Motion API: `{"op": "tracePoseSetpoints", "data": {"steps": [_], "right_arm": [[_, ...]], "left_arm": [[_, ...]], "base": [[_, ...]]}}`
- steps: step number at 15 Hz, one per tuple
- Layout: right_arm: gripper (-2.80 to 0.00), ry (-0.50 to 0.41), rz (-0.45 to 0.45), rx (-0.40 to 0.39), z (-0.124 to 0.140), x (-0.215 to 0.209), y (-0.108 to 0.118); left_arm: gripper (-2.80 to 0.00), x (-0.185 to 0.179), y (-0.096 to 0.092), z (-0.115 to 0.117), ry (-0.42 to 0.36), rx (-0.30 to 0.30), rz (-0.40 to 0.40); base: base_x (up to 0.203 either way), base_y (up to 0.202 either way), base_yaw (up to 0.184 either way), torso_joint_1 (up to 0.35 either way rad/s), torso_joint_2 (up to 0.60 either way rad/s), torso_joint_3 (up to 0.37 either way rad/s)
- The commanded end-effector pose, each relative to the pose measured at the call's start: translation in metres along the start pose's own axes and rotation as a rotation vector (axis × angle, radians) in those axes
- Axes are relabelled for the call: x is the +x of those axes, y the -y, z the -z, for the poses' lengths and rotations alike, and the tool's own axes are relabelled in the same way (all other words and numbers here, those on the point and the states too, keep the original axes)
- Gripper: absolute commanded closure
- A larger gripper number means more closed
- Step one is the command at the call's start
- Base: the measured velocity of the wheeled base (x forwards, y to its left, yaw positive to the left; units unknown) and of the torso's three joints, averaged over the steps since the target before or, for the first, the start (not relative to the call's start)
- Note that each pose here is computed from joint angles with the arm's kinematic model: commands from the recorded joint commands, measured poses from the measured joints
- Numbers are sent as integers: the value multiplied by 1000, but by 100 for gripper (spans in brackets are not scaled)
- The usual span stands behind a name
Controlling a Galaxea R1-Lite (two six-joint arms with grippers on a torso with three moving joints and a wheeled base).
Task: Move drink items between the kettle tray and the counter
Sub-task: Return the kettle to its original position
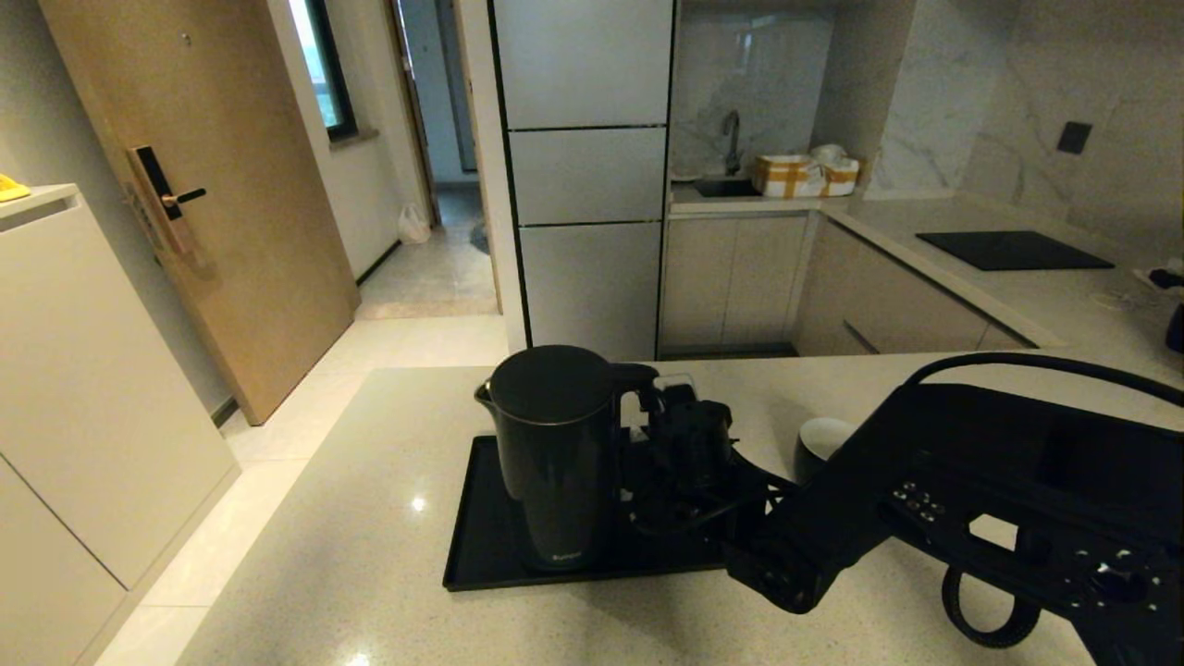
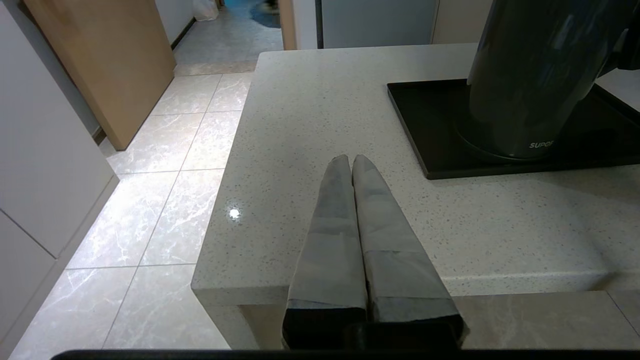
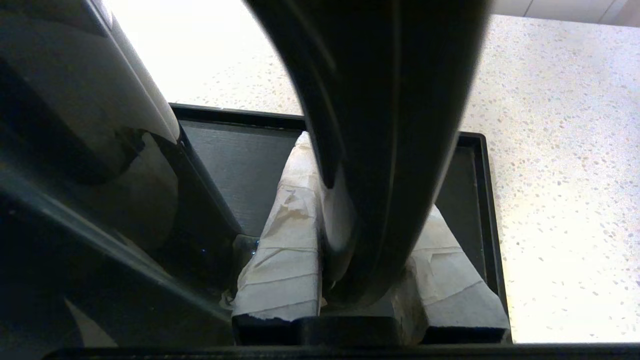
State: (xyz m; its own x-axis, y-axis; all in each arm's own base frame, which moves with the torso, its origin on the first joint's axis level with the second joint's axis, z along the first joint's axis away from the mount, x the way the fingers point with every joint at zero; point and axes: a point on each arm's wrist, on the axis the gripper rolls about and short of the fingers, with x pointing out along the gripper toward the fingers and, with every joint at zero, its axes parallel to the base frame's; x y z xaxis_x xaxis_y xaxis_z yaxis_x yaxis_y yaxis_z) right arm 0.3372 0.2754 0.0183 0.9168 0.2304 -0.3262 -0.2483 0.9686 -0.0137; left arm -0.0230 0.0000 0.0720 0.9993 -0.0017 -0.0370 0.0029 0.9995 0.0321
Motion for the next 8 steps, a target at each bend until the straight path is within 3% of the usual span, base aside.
{"op": "tracePoseSetpoints", "data": {"steps": [1, 3, 4, 8], "right_arm": [[0, -8, 3, -3, 5, 2, -1], [0, -17, 10, -7, 7, 3, 0], [-280, -14, 12, -6, 7, 3, 0], [-280, -10, -6, 19, 5, -1, -1]], "left_arm": [[0, 0, 0, 0, 0, 0, 0], [0, 0, 0, 0, 0, 0, 0], [0, 0, 0, 0, 0, 0, 0], [0, 0, 0, 0, 0, 0, 0]], "base": [[0, 0, 0, 0, 0, 0], [0, 0, 0, 0, 0, 0], [0, 0, 0, 0, 0, 0], [0, 0, 0, 0, 0, 0]]}}
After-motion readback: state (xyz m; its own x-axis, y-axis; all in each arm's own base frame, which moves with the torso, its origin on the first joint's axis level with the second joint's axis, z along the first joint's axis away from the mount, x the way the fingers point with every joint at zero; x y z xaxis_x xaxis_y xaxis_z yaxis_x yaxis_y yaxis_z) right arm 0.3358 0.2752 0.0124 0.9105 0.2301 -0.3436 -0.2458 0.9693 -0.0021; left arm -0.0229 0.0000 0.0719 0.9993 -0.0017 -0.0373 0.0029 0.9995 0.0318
